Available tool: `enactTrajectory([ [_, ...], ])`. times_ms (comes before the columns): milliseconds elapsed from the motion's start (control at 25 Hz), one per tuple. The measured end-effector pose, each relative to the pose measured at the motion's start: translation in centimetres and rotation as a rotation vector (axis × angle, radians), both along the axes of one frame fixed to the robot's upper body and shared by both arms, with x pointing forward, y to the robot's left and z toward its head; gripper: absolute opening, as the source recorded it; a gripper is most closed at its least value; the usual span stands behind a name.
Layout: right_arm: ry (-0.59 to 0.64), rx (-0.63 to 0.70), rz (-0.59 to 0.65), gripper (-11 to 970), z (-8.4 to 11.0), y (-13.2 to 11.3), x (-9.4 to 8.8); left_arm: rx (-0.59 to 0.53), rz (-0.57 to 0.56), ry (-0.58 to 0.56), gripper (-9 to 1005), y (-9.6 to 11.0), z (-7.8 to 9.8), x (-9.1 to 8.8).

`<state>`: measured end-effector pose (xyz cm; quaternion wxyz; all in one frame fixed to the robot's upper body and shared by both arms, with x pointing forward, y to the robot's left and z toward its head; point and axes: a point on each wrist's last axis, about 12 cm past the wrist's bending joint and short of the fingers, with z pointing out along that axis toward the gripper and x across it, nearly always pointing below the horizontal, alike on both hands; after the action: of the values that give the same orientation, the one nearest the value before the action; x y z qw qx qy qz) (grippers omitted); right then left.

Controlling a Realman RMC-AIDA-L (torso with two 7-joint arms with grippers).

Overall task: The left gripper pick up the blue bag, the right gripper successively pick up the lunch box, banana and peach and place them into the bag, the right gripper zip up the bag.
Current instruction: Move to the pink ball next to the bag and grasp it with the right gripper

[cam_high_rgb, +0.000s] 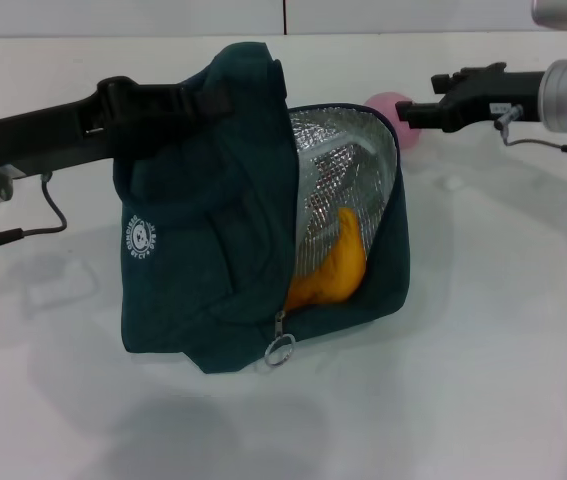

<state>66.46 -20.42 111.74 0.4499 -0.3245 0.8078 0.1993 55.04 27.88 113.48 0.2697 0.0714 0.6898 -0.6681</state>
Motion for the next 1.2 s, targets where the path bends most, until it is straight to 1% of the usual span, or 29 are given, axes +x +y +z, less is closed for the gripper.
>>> enactTrajectory([
  [360, -0.01, 0.029, -0.034, 663, -1.8, 0.5, -0.2, -0.001, -0.004, -0.004, 47, -0.2, 0.1, 0.1],
  [520, -0.031, 0.021, -0.059, 663, -2.2, 0.3, -0.1, -0.003, -0.005, -0.003, 47, -0.3, 0.0, 0.1],
  [880, -0.018, 0.013, -0.071, 663, -2.8, 0.0, -0.4, -0.003, -0.007, -0.005, 47, -0.3, 0.0, 0.1],
  [1200, -0.018, 0.011, -0.043, 650, -3.1, 0.6, -0.7, 0.0, -0.007, -0.011, 47, -0.4, 0.1, 0.2],
])
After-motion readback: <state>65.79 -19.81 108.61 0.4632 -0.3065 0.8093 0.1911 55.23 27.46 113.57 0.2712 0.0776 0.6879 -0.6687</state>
